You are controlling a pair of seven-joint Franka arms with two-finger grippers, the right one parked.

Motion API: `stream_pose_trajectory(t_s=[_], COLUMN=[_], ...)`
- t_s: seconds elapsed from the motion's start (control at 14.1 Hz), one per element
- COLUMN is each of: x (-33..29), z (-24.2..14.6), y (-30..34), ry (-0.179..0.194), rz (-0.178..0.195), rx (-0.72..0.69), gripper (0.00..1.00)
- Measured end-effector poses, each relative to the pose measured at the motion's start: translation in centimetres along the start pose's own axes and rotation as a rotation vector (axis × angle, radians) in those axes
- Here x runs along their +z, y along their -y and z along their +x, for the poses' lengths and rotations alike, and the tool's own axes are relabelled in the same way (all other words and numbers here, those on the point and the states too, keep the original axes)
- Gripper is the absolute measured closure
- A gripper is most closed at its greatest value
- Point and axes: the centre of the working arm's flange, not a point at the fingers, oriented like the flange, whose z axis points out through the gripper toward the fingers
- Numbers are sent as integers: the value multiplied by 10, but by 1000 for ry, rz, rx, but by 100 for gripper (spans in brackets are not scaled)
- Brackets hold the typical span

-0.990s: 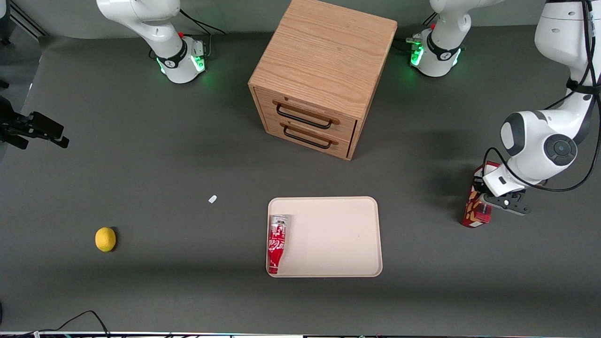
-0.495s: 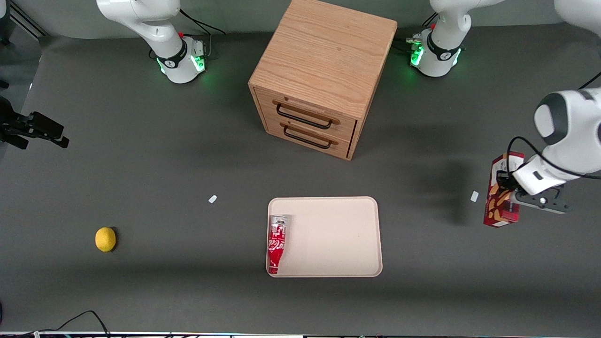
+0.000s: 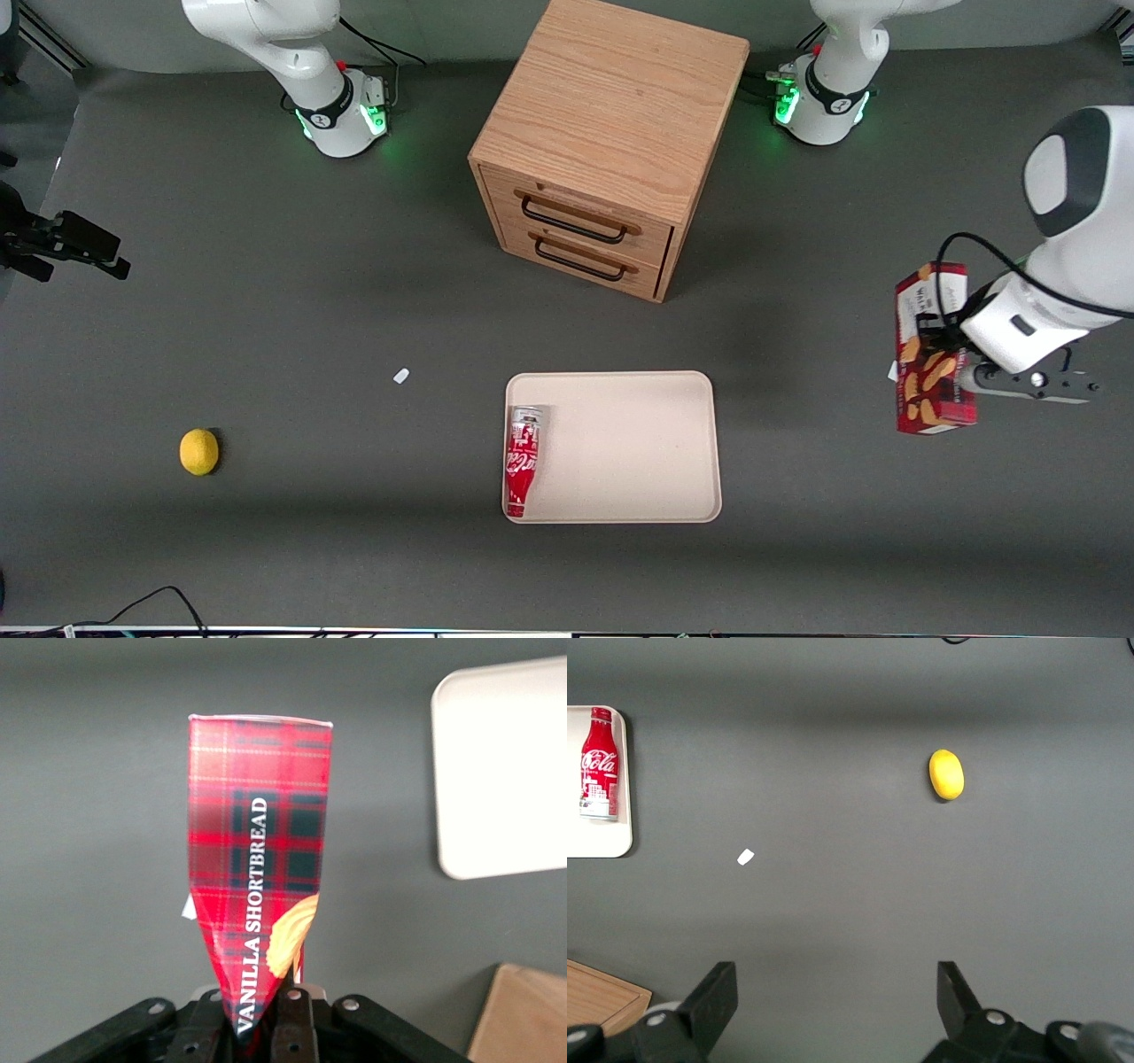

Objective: Place red cookie box on tray
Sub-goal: 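Carry the box over the white tray and lower it onto the tray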

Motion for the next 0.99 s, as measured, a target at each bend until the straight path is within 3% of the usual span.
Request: stream_pose_trajectory(t_s=[0.35,0.78,0.99], x=[66,176,223], z=[47,77,77], y=[-120,-195,-213], ry=[28,-50,-57], rz=[-43,-75,-56], rx=[-140,-213,-190], gripper=[85,85,85])
